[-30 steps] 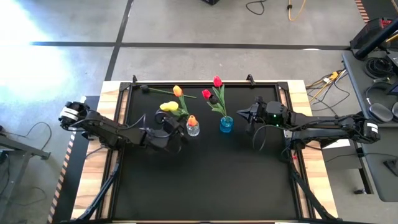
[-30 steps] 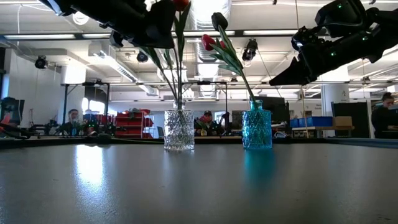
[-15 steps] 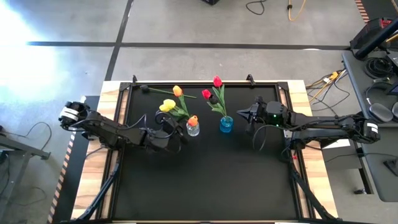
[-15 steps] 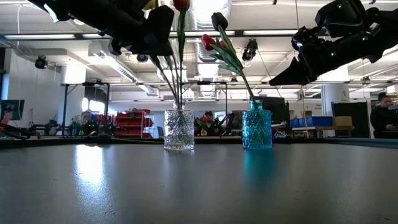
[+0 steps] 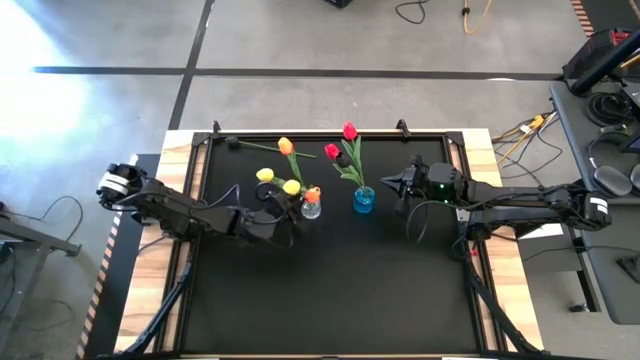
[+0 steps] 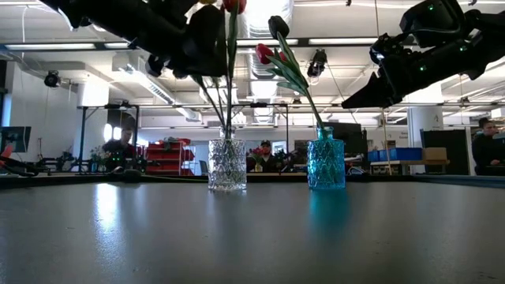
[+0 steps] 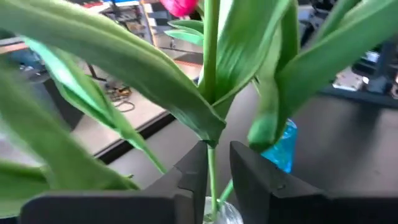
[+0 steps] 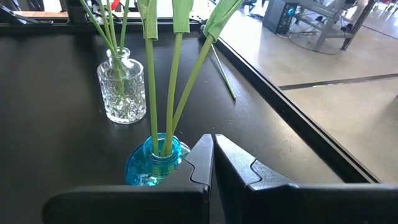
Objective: Sort flowers into vase by color
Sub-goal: Put the black flower into the blue vase
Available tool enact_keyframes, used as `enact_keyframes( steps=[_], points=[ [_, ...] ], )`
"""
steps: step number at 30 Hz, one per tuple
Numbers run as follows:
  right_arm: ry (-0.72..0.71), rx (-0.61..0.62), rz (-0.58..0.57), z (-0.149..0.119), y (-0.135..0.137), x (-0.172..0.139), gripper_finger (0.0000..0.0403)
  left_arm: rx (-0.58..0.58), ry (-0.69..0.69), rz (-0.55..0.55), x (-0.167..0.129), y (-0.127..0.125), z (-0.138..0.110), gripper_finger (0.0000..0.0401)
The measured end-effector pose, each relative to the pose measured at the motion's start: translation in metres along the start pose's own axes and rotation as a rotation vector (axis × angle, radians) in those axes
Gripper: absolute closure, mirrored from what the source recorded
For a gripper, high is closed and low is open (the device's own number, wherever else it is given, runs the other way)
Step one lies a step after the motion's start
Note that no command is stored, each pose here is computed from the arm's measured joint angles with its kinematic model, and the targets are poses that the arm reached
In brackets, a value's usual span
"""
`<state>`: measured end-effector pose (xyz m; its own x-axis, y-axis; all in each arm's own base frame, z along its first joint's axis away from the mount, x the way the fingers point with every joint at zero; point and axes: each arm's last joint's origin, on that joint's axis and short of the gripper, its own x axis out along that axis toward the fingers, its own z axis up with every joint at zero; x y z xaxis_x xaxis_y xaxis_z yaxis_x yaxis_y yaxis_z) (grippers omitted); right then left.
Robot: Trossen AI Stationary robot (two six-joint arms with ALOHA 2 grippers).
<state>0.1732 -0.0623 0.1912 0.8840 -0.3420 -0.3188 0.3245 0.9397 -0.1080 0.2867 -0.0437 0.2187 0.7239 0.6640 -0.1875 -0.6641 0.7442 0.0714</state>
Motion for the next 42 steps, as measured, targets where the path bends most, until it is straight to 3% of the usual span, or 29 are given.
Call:
enact_keyframes(
  steps=[13,32,42],
  points=[
    [0.000,-0.001,0.000,0.000,0.000,0.000,0.0394,0.122,0.156,-0.044,0.000,-0.008,0.028,0.0279],
    [0.007,-0.002,0.001,-0.001,0.000,0.000,0.0394,0.119,0.370,-0.190,-0.021,0.004,0.027,0.0275],
    [0.007,-0.002,0.001,-0.001,0.000,0.000,0.0394,0.138,0.432,-0.208,-0.035,0.002,0.023,0.0275]
  ],
)
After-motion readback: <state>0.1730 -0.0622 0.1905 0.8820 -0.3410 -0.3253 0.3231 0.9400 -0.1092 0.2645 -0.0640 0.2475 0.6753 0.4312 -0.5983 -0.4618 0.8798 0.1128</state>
